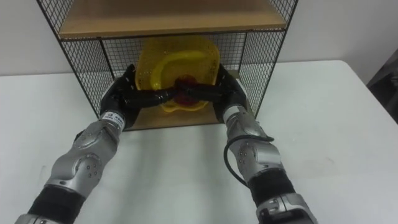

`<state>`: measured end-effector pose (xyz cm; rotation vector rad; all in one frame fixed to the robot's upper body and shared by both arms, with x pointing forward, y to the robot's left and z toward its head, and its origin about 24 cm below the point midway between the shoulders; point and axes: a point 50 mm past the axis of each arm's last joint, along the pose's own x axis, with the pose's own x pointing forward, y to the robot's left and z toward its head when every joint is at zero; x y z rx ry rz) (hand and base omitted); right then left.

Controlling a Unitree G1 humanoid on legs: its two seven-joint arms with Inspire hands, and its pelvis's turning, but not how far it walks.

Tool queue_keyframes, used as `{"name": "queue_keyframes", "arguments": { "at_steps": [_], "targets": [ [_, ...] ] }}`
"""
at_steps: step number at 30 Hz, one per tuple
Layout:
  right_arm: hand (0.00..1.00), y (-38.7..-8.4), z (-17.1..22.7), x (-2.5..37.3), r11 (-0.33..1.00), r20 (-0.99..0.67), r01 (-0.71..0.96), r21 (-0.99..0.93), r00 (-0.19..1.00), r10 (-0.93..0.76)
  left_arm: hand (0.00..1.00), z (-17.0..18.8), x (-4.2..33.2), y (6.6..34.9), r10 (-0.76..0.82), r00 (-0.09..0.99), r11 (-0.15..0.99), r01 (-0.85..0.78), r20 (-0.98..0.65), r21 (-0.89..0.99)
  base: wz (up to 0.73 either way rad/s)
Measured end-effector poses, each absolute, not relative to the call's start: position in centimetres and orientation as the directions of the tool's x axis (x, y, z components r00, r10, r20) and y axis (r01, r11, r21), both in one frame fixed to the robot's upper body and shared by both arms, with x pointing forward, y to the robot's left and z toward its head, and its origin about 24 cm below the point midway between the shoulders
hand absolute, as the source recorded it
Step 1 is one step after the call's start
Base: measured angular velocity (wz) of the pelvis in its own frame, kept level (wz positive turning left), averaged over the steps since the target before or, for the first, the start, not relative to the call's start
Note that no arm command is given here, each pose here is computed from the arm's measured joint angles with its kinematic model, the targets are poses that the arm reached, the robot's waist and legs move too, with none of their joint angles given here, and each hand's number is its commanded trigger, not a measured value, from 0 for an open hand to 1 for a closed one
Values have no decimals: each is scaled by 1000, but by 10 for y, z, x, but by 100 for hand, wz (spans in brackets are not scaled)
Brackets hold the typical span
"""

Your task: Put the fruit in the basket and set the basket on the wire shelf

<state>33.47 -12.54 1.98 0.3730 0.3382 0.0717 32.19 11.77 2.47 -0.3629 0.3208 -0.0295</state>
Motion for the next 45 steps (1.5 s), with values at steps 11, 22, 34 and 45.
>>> {"name": "queue_keyframes", "arguments": {
  "at_steps": [11, 22, 34, 45],
  "targets": [
    [0, -127, 21, 337, 917, -321, 10, 400, 938, 129, 0, 23, 326, 119, -65, 937, 938, -60, -343, -342, 0],
    [0, -138, 21, 337, 941, -334, 16, 337, 937, 104, 0, 36, 326, 131, -8, 954, 943, -92, -300, -319, 0],
    [0, -149, 25, 310, 975, -242, -37, 220, 966, 91, 0, 42, 293, 146, 0, 981, 983, -35, -192, -181, 0],
    [0, -154, 47, 293, 990, -104, -71, 123, 991, 84, 0, 54, 278, 149, -50, 995, 984, 34, -90, -176, 1]
  ]
}}
